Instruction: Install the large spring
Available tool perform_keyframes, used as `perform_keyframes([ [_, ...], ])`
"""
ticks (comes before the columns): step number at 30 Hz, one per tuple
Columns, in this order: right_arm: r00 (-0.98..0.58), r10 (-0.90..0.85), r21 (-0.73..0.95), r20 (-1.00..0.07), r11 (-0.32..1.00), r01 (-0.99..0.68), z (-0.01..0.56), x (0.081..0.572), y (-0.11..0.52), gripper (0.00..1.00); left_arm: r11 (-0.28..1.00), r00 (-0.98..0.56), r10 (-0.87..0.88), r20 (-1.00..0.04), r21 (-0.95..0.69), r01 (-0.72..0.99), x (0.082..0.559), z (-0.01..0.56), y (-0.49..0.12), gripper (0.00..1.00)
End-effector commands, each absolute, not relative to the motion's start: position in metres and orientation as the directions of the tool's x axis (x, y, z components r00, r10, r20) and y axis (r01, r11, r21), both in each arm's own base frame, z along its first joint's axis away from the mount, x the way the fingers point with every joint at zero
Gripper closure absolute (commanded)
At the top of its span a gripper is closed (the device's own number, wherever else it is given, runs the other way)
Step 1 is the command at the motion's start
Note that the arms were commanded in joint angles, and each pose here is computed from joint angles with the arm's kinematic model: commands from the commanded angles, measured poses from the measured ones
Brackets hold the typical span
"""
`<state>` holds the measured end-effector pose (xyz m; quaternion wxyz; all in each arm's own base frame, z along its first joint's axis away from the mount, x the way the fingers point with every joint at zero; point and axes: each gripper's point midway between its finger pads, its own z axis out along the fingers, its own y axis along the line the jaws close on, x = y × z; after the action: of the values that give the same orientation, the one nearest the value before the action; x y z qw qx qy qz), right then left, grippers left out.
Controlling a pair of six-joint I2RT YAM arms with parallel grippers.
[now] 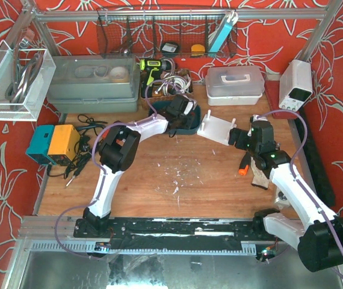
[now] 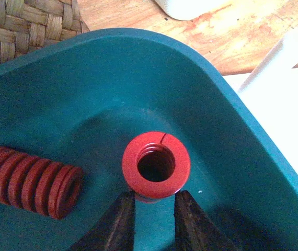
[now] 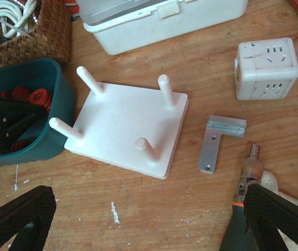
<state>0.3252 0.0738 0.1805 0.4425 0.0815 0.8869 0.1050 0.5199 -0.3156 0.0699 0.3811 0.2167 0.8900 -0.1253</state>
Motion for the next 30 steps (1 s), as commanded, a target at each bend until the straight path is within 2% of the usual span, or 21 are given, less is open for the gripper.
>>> perform_keyframes([
  [1, -0.589, 0.227, 0.233, -0.776, 0.97, 0.067, 0.179, 0.323, 0.069, 0.02, 0.869, -0.625, 0.296, -0.722, -0.068, 0.49, 0.522, 0.064, -0.319, 0.76],
  [4, -0.589, 0.227, 0.232, -0.776, 0.97, 0.069, 0.178, 0.323, 0.068, 0.02, 0.867, -0.626, 0.297, -0.721, -0.072, 0.493, 0.523, 0.064, -0.321, 0.77],
  [7, -0.588, 0.227, 0.231, -0.777, 0.971, 0.07, 0.179, 0.323, 0.068, 0.02, 0.863, -0.625, 0.293, -0.724, -0.082, 0.499, 0.524, 0.066, -0.324, 0.67],
  [10, -0.585, 0.228, 0.23, -0.778, 0.971, 0.071, 0.179, 0.322, 0.067, 0.02, 0.857, -0.614, 0.285, -0.736, -0.091, 0.507, 0.526, 0.067, -0.327, 0.63],
  [30, -0.579, 0.223, 0.215, -0.784, 0.973, 0.084, 0.179, 0.322, 0.064, 0.01, 0.87, -0.558, 0.233, -0.797, -0.086, 0.486, 0.548, 0.072, -0.335, 0.61],
])
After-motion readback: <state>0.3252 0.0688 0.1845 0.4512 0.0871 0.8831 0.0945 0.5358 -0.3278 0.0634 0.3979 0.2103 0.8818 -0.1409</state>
